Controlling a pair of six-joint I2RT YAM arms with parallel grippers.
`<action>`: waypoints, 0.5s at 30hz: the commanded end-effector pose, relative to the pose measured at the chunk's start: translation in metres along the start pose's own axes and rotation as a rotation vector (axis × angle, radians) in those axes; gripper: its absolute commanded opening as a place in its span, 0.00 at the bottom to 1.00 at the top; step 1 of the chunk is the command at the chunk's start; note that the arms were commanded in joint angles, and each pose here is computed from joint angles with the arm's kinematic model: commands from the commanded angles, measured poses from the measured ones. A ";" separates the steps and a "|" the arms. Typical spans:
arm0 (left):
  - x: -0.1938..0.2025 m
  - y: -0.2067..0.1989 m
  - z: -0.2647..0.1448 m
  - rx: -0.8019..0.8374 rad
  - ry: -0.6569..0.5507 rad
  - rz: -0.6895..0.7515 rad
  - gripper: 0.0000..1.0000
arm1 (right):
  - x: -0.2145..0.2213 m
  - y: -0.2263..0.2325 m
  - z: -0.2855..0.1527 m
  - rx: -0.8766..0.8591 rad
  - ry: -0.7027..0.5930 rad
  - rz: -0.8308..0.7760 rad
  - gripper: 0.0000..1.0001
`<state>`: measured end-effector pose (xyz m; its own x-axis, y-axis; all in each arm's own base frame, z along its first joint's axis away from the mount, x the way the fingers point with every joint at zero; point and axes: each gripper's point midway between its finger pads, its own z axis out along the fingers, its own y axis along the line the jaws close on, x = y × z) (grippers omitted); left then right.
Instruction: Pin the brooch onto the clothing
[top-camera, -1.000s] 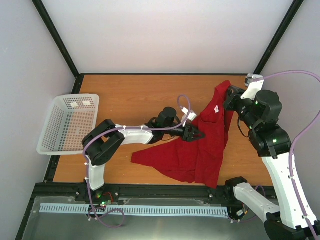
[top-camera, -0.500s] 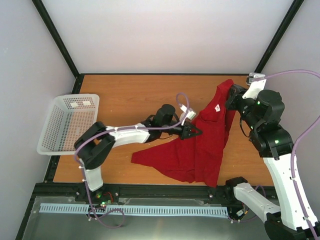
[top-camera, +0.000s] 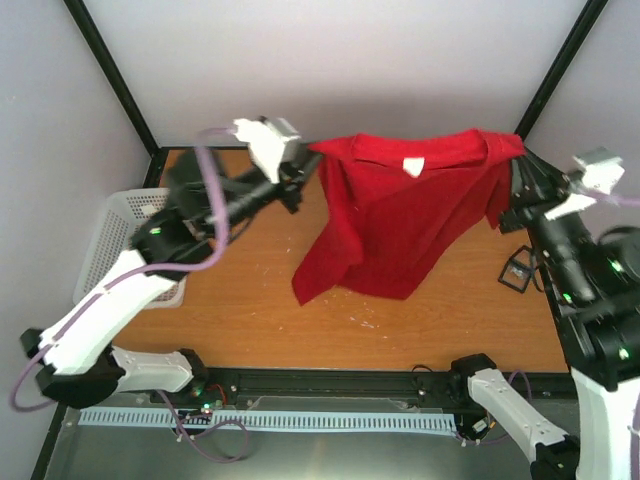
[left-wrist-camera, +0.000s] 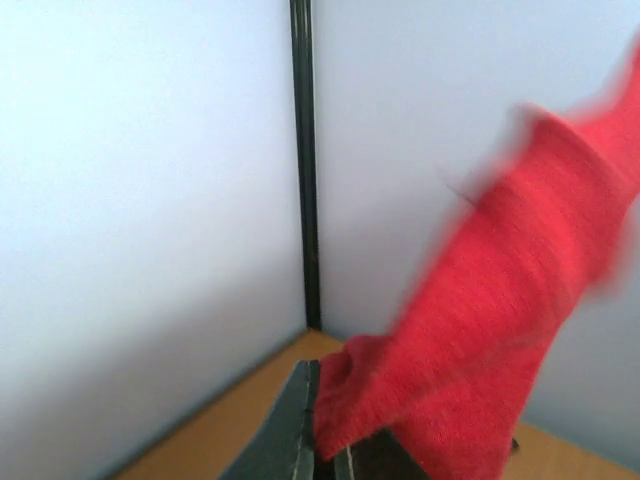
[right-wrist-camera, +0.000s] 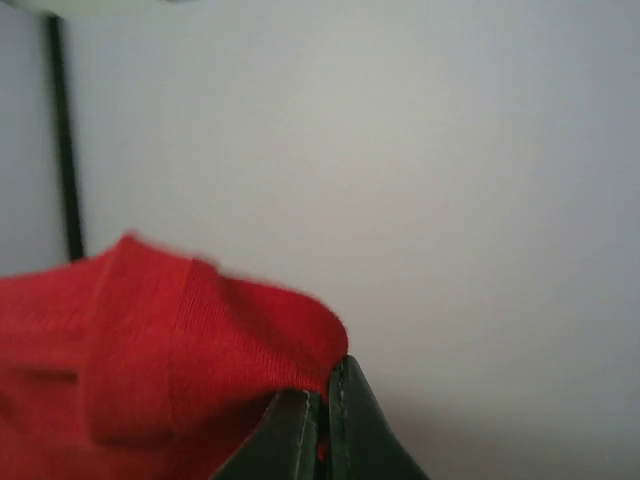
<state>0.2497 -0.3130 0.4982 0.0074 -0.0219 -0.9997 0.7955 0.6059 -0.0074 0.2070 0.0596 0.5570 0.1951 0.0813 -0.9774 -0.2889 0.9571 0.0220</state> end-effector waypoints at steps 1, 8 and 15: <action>-0.079 0.000 -0.075 -0.027 -0.105 0.229 0.01 | -0.078 0.046 -0.065 -0.230 -0.277 -0.175 0.03; -0.172 -0.051 -0.172 0.212 -0.357 0.317 0.01 | -0.147 0.079 -0.135 -0.407 -0.472 -0.189 0.03; -0.199 -0.020 -0.177 0.016 -0.409 0.301 0.01 | -0.163 0.068 -0.114 -0.356 -0.501 -0.116 0.03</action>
<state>0.0964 -0.1997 0.6815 0.4527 -0.1980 -0.8694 0.8312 0.4465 0.3312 0.0166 0.0906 0.6784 0.6475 0.1495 -0.7472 -0.5602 0.7582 -0.3338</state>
